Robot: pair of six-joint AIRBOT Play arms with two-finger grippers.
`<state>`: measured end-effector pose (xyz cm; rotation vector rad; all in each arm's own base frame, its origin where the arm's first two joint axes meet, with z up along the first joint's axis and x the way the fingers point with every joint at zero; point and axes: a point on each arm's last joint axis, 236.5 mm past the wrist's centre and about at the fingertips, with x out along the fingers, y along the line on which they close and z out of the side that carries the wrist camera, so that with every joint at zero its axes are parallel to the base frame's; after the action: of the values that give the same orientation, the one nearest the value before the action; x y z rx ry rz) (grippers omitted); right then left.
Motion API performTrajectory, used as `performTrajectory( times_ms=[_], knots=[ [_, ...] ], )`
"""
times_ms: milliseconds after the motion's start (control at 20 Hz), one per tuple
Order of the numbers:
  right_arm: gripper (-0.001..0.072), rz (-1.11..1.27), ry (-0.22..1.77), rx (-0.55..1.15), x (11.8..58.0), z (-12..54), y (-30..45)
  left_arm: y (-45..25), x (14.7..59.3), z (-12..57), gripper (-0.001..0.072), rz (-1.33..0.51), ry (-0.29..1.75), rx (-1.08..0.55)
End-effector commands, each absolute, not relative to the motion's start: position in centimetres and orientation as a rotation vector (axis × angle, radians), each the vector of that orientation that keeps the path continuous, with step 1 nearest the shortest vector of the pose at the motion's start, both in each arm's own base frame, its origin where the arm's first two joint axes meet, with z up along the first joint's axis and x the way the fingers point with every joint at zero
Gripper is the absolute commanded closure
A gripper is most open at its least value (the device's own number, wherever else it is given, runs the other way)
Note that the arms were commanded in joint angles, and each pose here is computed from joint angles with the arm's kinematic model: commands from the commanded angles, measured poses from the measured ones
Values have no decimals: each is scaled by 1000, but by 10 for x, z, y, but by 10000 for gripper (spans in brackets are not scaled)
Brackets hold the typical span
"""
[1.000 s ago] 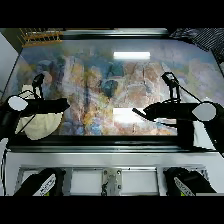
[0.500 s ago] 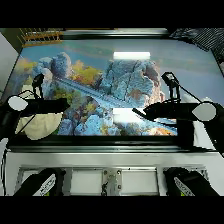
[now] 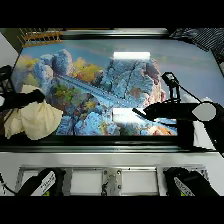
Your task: Fold the clothes and pants, and hang the long-sleeved shirts on hangers.
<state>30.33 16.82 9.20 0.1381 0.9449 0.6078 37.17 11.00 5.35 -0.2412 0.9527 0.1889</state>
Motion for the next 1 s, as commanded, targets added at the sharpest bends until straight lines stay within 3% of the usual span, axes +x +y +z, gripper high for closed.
performTrajectory(
  times_ms=[0, 150, 600, 700, 800, 950],
  knots=[
    [696, 609, 946, 138, 303, 92, 169, 204, 344, 24, 0, 418, 999, -330],
    [696, 609, 946, 138, 303, 92, 169, 226, 333, -24, 0, 465, 1066, -514],
    [696, 609, 946, 138, 303, 92, 168, 220, 317, -97, 2, 450, 1245, -616],
    [696, 608, 946, 138, 303, 92, 168, 208, 319, -99, 324, 423, 1271, -613],
    [696, 609, 945, 138, 303, 92, 168, 188, 325, -97, 708, 374, 1294, -613],
    [696, 608, 946, 138, 303, 92, 168, 132, 362, -61, 704, 209, 1201, -668]
  ],
)
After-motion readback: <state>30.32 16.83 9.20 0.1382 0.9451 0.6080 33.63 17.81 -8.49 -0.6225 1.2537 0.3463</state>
